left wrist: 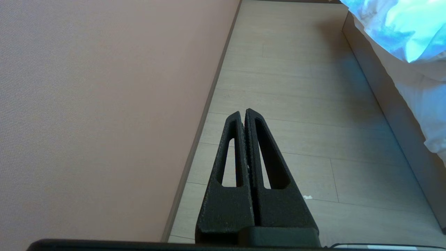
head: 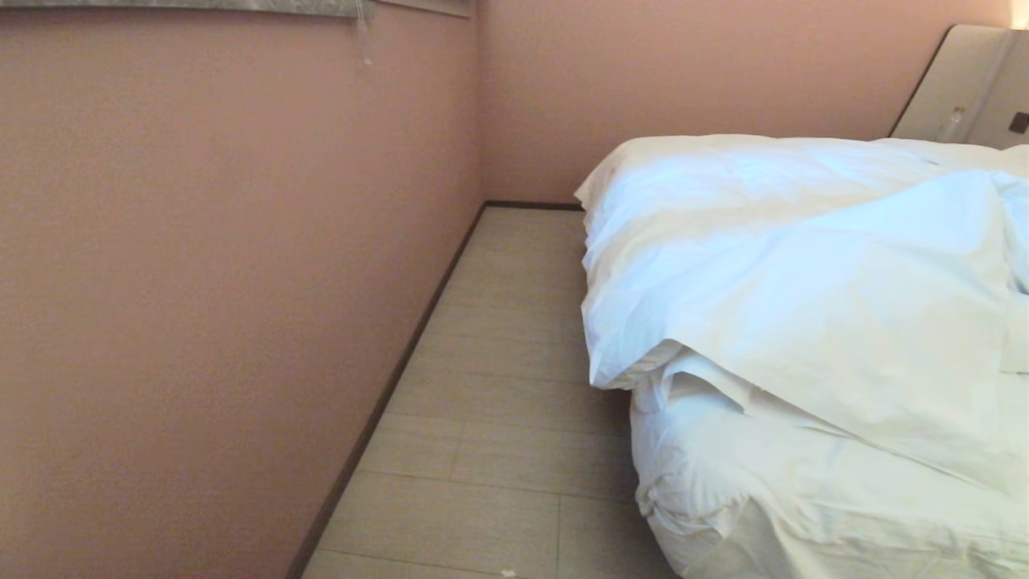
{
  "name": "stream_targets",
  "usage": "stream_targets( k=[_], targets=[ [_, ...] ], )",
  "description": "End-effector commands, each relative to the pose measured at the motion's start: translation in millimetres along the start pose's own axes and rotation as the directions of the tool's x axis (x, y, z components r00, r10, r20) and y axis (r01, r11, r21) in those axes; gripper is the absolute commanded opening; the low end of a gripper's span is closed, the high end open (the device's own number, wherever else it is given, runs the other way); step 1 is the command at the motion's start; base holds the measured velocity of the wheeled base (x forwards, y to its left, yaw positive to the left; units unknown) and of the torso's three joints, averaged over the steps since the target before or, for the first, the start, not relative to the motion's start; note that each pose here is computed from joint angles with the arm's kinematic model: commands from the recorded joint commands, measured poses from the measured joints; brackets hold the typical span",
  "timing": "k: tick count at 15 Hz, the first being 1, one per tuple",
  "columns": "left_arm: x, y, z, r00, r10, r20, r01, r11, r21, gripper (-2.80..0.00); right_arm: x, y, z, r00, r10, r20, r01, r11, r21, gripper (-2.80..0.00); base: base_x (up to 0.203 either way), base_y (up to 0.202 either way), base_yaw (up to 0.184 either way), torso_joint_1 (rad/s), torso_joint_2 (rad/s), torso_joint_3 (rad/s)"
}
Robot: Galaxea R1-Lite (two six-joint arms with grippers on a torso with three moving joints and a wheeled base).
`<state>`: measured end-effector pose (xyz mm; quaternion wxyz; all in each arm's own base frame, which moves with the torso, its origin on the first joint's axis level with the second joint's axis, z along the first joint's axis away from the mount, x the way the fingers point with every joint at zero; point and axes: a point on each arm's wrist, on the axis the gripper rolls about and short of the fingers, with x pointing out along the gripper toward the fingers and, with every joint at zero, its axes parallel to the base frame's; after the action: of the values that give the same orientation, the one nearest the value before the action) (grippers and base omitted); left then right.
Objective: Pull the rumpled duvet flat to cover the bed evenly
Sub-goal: Hold the folded corner of the quilt
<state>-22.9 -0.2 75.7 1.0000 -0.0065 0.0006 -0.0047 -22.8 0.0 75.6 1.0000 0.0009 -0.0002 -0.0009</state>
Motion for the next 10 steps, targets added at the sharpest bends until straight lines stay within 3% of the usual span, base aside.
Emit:
stream_targets(
  k=[1,3,7,10],
  targets=[
    [0.0,0.0,-0.1,1.000,0.002,0.000,-0.002,1.000,-0.001,-2.80,0.0,0.0,0.1,1.000,0.000,0.001,0.000,1.000,0.000,-2.80,0.000,0.000,0.000,0.000,0.00,0.000],
    [0.0,0.0,-0.2,1.000,0.002,-0.002,-0.002,1.000,-0.001,-2.80,0.0,0.0,0.1,1.000,0.000,0.001,0.000,1.000,0.000,-2.80,0.062,0.000,0.001,-0.004,0.00,0.002],
    [0.0,0.0,-0.1,1.000,0.000,0.000,0.000,1.000,-0.009,-2.80,0.0,0.0,-0.1,1.000,0.002,0.000,-0.002,1.000,0.000,-2.80,0.179,0.000,-0.001,0.002,0.00,0.001],
    [0.0,0.0,-0.1,1.000,0.000,0.000,0.000,1.000,-0.009,-2.80,0.0,0.0,0.1,1.000,0.001,0.001,-0.001,1.000,0.000,-2.80,0.000,0.000,0.000,0.000,0.00,0.000]
  ],
)
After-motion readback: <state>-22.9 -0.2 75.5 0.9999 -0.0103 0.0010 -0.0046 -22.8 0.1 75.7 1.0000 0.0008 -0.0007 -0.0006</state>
